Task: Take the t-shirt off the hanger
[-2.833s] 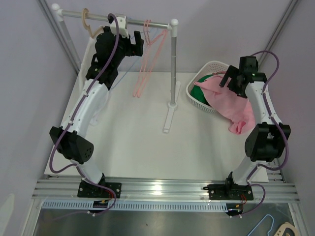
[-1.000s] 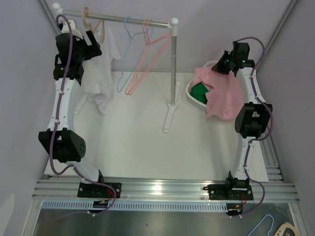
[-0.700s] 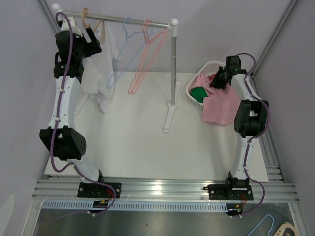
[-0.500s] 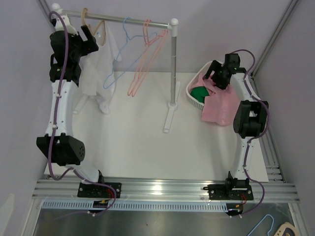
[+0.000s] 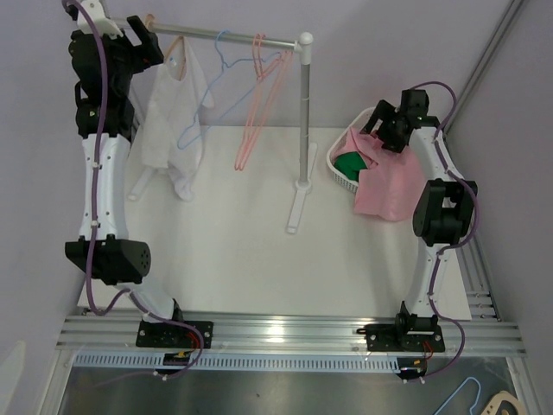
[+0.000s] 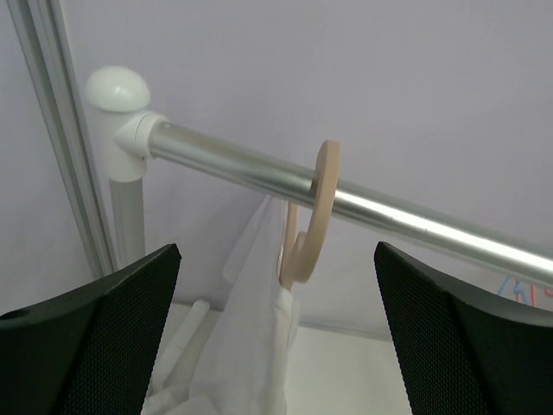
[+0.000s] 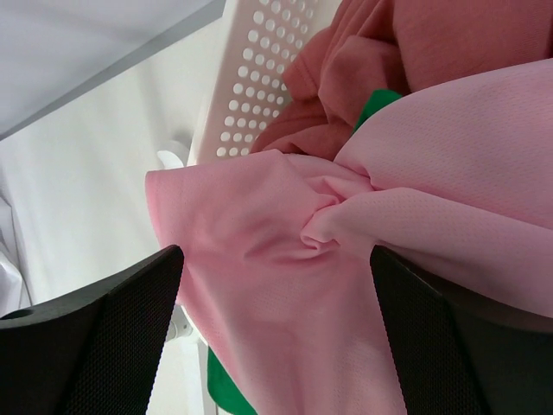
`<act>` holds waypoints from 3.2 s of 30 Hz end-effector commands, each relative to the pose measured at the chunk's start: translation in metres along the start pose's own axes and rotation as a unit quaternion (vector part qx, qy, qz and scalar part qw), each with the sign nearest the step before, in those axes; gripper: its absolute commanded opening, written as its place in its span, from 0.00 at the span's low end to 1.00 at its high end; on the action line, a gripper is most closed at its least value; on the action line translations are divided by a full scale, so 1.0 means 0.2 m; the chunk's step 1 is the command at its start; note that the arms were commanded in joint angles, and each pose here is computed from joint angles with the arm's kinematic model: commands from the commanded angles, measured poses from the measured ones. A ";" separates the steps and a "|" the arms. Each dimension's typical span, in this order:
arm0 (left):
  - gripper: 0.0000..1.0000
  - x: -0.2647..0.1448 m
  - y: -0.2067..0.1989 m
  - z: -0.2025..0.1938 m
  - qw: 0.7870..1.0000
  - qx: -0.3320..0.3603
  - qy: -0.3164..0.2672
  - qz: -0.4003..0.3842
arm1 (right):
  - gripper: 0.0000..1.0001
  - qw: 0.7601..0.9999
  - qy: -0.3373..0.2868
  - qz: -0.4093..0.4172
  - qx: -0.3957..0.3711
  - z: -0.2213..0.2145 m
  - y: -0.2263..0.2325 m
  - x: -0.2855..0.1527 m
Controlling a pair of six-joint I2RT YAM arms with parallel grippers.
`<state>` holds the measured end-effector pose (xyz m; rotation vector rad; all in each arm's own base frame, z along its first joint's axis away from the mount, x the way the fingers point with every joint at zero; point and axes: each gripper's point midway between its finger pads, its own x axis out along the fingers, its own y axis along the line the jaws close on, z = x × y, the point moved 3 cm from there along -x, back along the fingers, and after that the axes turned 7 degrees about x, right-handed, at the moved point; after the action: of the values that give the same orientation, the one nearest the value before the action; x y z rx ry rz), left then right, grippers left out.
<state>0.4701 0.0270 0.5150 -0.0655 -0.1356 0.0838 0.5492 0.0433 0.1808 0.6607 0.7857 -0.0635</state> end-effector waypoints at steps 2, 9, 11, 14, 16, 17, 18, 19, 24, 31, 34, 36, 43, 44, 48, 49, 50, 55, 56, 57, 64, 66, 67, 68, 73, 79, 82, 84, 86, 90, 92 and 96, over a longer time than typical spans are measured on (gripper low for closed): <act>0.97 0.11 -0.02 -0.01 1.000 0.010 0.008 -0.020 | 0.94 0.998 -0.055 0.030 -0.010 0.18 0.10 -0.19; 0.85 0.16 -0.01 -0.05 1.000 0.008 0.012 -0.017 | 0.94 0.996 -0.073 0.045 -0.007 0.24 0.15 -0.28; 0.76 0.17 -0.01 -0.08 1.000 0.010 0.017 -0.018 | 0.94 0.996 -0.075 0.047 -0.007 0.24 0.15 -0.29; 0.51 0.17 -0.01 -0.10 1.000 0.010 0.017 -0.015 | 0.94 0.996 -0.079 0.050 -0.009 0.26 0.17 -0.31; 0.26 0.18 -0.01 -0.10 1.000 0.010 0.014 -0.017 | 0.94 0.996 -0.079 0.049 -0.009 0.26 0.17 -0.31; 0.17 0.19 -0.01 -0.10 1.000 0.008 0.013 -0.019 | 0.94 0.996 -0.081 0.049 -0.010 0.26 0.17 -0.31; 0.01 0.18 -0.02 -0.07 1.000 0.008 0.007 -0.022 | 0.94 0.996 -0.081 0.047 -0.010 0.26 0.16 -0.32; 0.01 0.19 -0.03 -0.07 1.000 0.007 0.006 -0.027 | 0.95 0.996 -0.081 0.047 -0.010 0.26 0.16 -0.31; 0.01 0.16 -0.05 0.07 0.999 0.006 -0.017 -0.036 | 0.95 0.996 -0.075 0.051 -0.010 0.25 0.17 -0.30; 0.01 0.02 -0.06 0.34 0.996 0.011 -0.074 -0.039 | 0.95 0.996 -0.072 0.053 -0.013 0.23 0.18 -0.31; 0.01 -0.04 -0.07 0.42 0.995 0.010 -0.090 -0.044 | 0.95 0.996 -0.068 0.052 -0.013 0.22 0.18 -0.30; 0.01 -0.07 -0.08 0.44 0.995 0.008 -0.093 -0.048 | 0.95 0.996 -0.067 0.054 -0.015 0.21 0.19 -0.30; 0.01 -0.21 -0.10 0.50 0.994 0.001 -0.096 -0.057 | 0.94 0.995 -0.062 0.072 -0.036 0.18 0.27 -0.34; 0.01 -0.25 -0.10 0.51 0.994 -0.001 -0.093 -0.059 | 0.93 0.994 -0.053 0.085 -0.051 0.12 0.33 -0.35; 0.01 -0.37 -0.10 0.52 0.995 -0.018 -0.087 -0.041 | 0.93 0.979 -0.093 0.135 -0.120 0.02 0.53 -0.59; 0.01 -0.37 -0.06 0.45 0.997 -0.018 -0.069 -0.006 | 0.94 0.968 -0.136 0.151 -0.148 0.01 0.63 -0.80; 0.01 -0.41 -0.05 0.46 0.997 -0.018 -0.072 0.013 | 0.97 0.963 -0.150 0.156 -0.159 -0.02 0.66 -0.88; 0.01 -0.68 -0.06 0.48 0.996 -0.016 -0.072 0.057 | 0.99 0.934 -0.134 0.263 -0.203 -0.32 0.80 -1.27; 0.01 -0.71 -0.05 0.45 0.996 -0.018 -0.066 0.066 | 0.99 0.923 -0.128 0.294 -0.213 -0.38 0.83 -1.38; 0.01 -0.73 -0.07 0.42 0.996 -0.025 -0.056 0.062 | 0.99 0.916 -0.102 0.317 -0.223 -0.46 0.85 -1.41; 0.01 -0.92 -0.06 0.25 0.993 -0.037 -0.022 0.111 | 0.99 0.820 0.051 0.476 -0.313 -1.20 1.10 -1.71; 0.01 -0.96 -0.05 0.19 0.990 -0.040 -0.004 0.132 | 0.99 0.790 0.068 0.516 -0.324 -1.40 1.19 -1.77; 0.01 -0.97 -0.06 0.17 0.990 -0.040 0.002 0.134 | 0.99 0.781 0.078 0.525 -0.329 -1.46 1.21 -1.78; 0.01 -1.01 -0.06 0.17 0.990 -0.047 0.002 0.133 | 0.99 0.772 0.087 0.533 -0.336 -1.53 1.22 -1.78; 0.01 -1.07 -0.04 0.10 0.988 -0.052 0.015 0.146 | 1.00 0.725 0.116 0.579 -0.354 -1.79 1.39 -1.81; 0.01 -1.08 -0.07 0.05 0.990 -0.058 0.022 0.130 | 0.99 0.695 0.131 0.599 -0.376 -1.96 1.61 -1.80; 0.01 -1.08 -0.07 0.01 0.990 -0.058 0.024 0.126 | 0.99 0.685 0.122 0.614 -0.373 -1.96 1.71 -1.82; 0.01 -1.08 -0.08 -0.01 0.990 -0.055 0.028 0.126 | 0.99 0.685 0.143 0.607 -0.375 -2.03 1.75 -1.74; 0.01 -1.07 -0.08 -0.02 0.990 -0.054 0.029 0.125 | 0.99 0.681 0.164 0.608 -0.374 -2.09 1.80 -1.71; 0.01 -1.04 -0.08 -0.02 0.991 -0.039 0.025 0.128 | 0.99 0.681 0.182 0.603 -0.372 -2.15 1.79 -1.76; 0.01 -1.03 -0.08 0.00 0.991 -0.037 0.015 0.126 | 0.99 0.685 0.195 0.596 -0.370 -2.19 1.74 -1.75; 0.01 -1.02 -0.09 0.01 0.992 -0.037 0.007 0.124 | 0.99 0.693 0.206 0.581 -0.374 -2.24 1.68 -1.80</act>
<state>0.2688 -0.0071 0.4700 -0.1251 -0.0229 0.3355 0.1241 0.5120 0.3505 0.2519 0.6158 1.5490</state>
